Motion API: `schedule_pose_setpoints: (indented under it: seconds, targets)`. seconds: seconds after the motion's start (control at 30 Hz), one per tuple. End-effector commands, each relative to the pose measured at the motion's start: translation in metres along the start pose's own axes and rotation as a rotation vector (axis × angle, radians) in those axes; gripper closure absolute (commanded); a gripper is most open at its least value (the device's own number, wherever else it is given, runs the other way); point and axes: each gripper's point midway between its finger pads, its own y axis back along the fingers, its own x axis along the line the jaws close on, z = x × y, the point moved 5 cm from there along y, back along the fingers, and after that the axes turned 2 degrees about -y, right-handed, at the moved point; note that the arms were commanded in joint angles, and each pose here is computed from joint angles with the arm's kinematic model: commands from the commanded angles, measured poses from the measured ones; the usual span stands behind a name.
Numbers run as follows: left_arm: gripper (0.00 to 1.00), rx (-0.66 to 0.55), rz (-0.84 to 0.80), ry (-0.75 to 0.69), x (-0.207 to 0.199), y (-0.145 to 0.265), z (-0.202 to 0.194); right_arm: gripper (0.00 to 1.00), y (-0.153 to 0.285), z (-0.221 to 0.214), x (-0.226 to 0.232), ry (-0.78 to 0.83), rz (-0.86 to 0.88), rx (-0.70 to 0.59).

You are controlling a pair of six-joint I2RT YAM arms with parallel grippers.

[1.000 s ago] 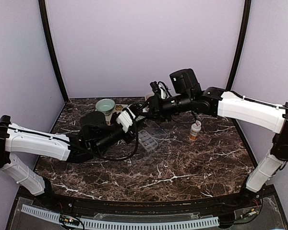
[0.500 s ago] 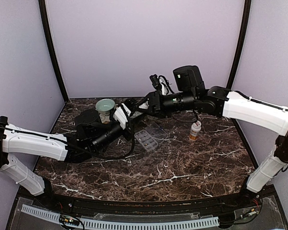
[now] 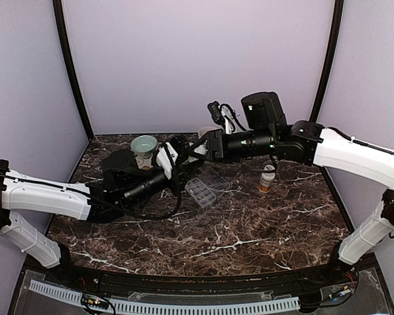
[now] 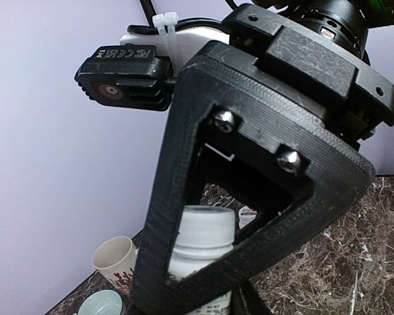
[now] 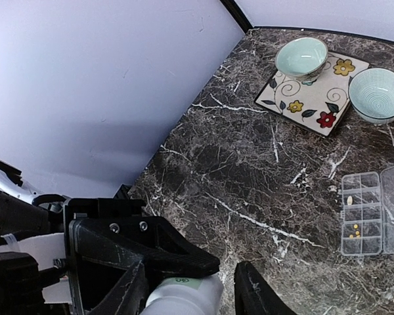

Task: Sort the pills into containers
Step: Screw the lid of the pill bottle onto the pill bottle.

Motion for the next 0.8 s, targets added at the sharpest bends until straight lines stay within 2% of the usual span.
schedule_pose_setpoints:
  seconds: [0.0, 0.5, 0.77]
  targets:
    - [1.00, -0.152, 0.003, 0.064, 0.018, 0.009, 0.047, 0.54, 0.000, -0.021, -0.019, 0.047, -0.102, 0.054]
    - [1.00, -0.066, -0.029, 0.103, 0.022, 0.000, 0.028, 0.47, 0.030, -0.015, -0.010, 0.161, -0.091, -0.029]
    - [1.00, -0.034, -0.034, 0.105, 0.022, -0.002, 0.021, 0.46, 0.036, -0.018, -0.005, 0.200, -0.056, -0.017]
